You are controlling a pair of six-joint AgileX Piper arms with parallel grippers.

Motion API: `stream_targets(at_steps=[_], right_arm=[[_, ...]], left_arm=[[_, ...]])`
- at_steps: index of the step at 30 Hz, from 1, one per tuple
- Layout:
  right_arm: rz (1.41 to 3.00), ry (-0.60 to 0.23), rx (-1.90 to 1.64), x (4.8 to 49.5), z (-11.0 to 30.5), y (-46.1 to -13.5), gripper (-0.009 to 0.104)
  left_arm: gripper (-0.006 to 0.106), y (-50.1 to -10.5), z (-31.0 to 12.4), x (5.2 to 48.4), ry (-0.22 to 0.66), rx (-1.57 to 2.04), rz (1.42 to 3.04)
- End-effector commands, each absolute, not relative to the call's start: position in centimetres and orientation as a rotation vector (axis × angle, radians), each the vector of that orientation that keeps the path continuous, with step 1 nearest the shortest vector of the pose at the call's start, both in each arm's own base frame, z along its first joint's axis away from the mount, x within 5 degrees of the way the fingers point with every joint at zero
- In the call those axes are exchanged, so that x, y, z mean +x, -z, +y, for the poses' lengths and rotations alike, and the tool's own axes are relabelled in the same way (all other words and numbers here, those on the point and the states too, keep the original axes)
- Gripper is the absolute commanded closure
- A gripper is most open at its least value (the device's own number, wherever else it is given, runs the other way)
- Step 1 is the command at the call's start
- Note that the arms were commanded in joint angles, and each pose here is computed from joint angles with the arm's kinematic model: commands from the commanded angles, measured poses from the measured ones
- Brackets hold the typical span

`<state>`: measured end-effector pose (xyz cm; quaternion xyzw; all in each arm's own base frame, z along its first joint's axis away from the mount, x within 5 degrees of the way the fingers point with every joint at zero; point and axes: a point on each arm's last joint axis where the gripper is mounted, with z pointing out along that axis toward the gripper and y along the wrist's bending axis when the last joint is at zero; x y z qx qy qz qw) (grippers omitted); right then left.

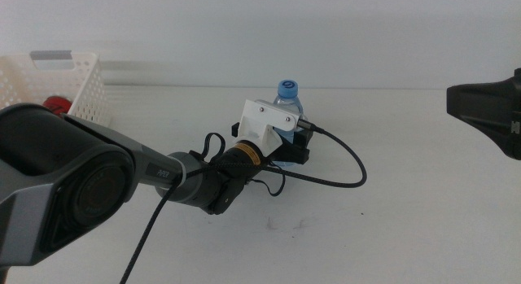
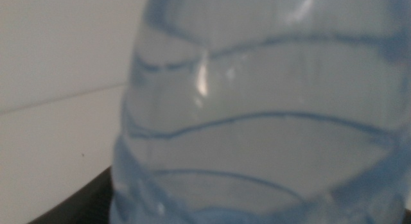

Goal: Use arms to grab the bottles and put them into the dustbin to the left of the table.

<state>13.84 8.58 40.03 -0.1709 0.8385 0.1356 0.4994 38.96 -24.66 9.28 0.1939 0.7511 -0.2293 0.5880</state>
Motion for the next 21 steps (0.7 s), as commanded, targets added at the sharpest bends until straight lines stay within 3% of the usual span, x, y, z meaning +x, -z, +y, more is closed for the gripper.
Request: stream_targets(at_steps=[1, 3, 6, 9, 14, 21], right_arm=[[2.01, -0.328, -0.415, 13.7, 8.5, -40.4, 0.016], [2.01, -0.328, -0.415, 13.7, 8.5, -40.4, 0.016], [2.01, -0.328, -0.415, 13.7, 8.5, -40.4, 0.016], [2.01, -0.328, -0.415, 13.7, 8.5, -40.4, 0.016], [2.01, -0.328, -0.415, 13.7, 8.5, -40.4, 0.016], [2.01, -0.328, -0.415, 13.7, 8.5, -40.4, 0.016]], left_arm=[[0.015, -10.0, -24.6, 39.3, 0.551, 0.408, 1.731], [0.028, -10.4, -24.5, 39.1, 0.56, 0.396, 1.734], [0.065, -12.6, -23.4, 38.2, 0.533, 0.392, 1.795], [0.1, -15.8, -21.7, 36.0, 0.455, 0.438, 1.985], [0.102, -22.9, -17.5, 32.0, 0.269, 0.427, 2.375], [0.102, -31.0, -10.4, 33.8, 0.042, 0.453, 2.518]])
